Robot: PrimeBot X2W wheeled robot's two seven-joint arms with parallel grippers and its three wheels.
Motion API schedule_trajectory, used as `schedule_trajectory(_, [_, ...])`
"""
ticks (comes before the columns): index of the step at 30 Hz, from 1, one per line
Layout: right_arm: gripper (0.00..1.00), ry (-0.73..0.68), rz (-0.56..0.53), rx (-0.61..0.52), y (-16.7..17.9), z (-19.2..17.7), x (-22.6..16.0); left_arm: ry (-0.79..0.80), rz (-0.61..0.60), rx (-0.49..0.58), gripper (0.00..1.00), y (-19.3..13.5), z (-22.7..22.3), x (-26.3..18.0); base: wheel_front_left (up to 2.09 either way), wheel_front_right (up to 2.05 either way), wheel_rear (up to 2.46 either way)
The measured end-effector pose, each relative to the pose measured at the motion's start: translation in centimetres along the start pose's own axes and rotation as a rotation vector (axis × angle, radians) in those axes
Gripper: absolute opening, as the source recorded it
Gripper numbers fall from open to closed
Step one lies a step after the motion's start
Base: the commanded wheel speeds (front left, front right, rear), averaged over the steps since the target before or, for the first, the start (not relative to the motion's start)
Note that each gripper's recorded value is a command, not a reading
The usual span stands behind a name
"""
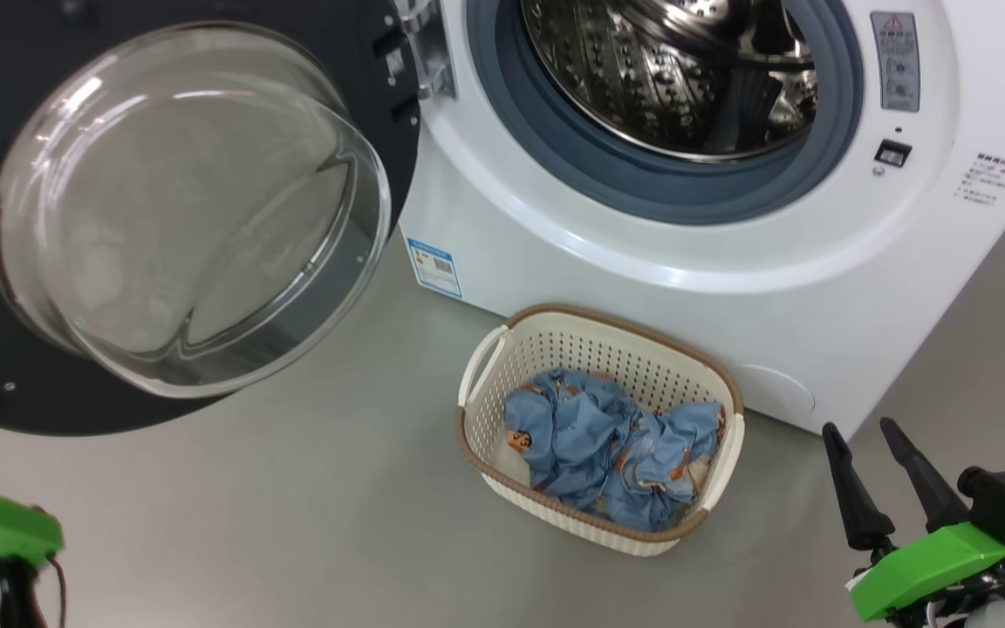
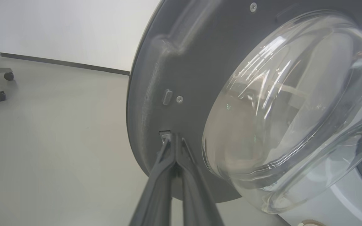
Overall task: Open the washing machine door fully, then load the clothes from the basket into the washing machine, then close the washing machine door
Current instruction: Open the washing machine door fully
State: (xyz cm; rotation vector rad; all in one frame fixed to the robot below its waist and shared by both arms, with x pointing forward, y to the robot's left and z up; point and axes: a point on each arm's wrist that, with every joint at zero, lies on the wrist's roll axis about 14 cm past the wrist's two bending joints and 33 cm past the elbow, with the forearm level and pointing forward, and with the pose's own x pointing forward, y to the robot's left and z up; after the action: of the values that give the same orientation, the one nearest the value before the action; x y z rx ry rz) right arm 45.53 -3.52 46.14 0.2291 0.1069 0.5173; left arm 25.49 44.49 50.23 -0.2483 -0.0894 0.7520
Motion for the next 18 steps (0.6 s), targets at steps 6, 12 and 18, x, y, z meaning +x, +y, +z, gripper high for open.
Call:
schedule_trajectory(6, [1.00, -0.009, 0.011, -0.007, 0.9, 0.6, -0.7, -0.011, -0.054, -0.014, 0.36, -0.7, -0.2, -2.2, 0.00, 0.00, 0.00])
schedule_trajectory(12, [1.00, -0.019, -0.005, -0.006, 0.6, 1.0, -1.6, 0.027, -0.123, 0.009, 1.00, -2.1, -1.9, -4.3, 0.00, 0.00, 0.00])
schedule_trajectory(18, [1.00, -0.032, -0.041, -0.001, -0.5, 1.3, -2.4, 0.054, -0.196, 0.019, 1.00, -4.4, -3.0, -4.7, 0.00, 0.00, 0.00])
